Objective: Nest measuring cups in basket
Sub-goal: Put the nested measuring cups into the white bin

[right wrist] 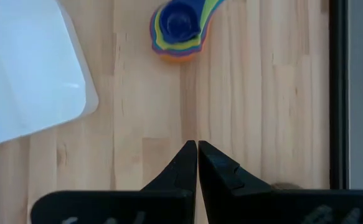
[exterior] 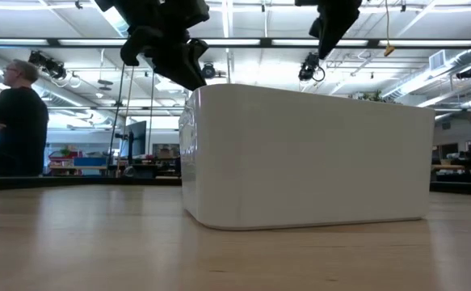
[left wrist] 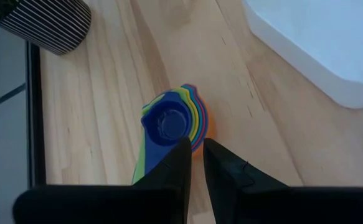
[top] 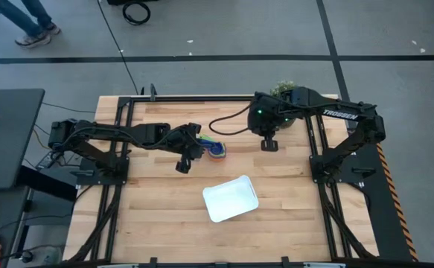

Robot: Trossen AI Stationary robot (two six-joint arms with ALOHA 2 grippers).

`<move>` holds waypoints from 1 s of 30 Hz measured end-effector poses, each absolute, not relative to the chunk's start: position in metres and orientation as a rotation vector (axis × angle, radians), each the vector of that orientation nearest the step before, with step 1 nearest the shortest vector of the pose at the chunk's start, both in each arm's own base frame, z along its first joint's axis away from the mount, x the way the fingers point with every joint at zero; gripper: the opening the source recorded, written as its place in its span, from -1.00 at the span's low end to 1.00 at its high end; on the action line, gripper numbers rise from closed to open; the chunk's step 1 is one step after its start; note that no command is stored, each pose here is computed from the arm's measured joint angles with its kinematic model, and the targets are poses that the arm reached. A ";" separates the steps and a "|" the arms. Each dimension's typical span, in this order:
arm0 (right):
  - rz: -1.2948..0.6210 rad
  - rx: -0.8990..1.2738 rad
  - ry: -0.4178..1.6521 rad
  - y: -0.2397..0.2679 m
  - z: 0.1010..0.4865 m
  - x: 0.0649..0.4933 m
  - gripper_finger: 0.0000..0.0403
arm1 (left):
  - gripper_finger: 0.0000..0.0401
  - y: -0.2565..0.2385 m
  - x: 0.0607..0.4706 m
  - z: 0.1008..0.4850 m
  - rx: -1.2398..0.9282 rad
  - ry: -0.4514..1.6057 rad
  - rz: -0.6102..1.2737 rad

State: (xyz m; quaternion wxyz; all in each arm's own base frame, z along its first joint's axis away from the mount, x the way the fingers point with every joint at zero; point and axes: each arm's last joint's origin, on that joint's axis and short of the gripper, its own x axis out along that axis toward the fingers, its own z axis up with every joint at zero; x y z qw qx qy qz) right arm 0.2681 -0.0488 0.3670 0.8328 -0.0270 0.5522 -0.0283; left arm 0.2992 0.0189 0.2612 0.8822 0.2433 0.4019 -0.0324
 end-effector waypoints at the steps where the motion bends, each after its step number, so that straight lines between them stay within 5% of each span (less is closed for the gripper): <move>1: -0.061 -0.059 1.160 -0.049 0.367 0.269 -0.89 | -0.75 0.019 0.299 0.261 0.507 0.835 -0.067; 30: -0.071 -0.068 1.083 -0.050 0.371 0.276 -0.89 | -0.75 0.019 0.299 0.261 0.605 0.839 -0.116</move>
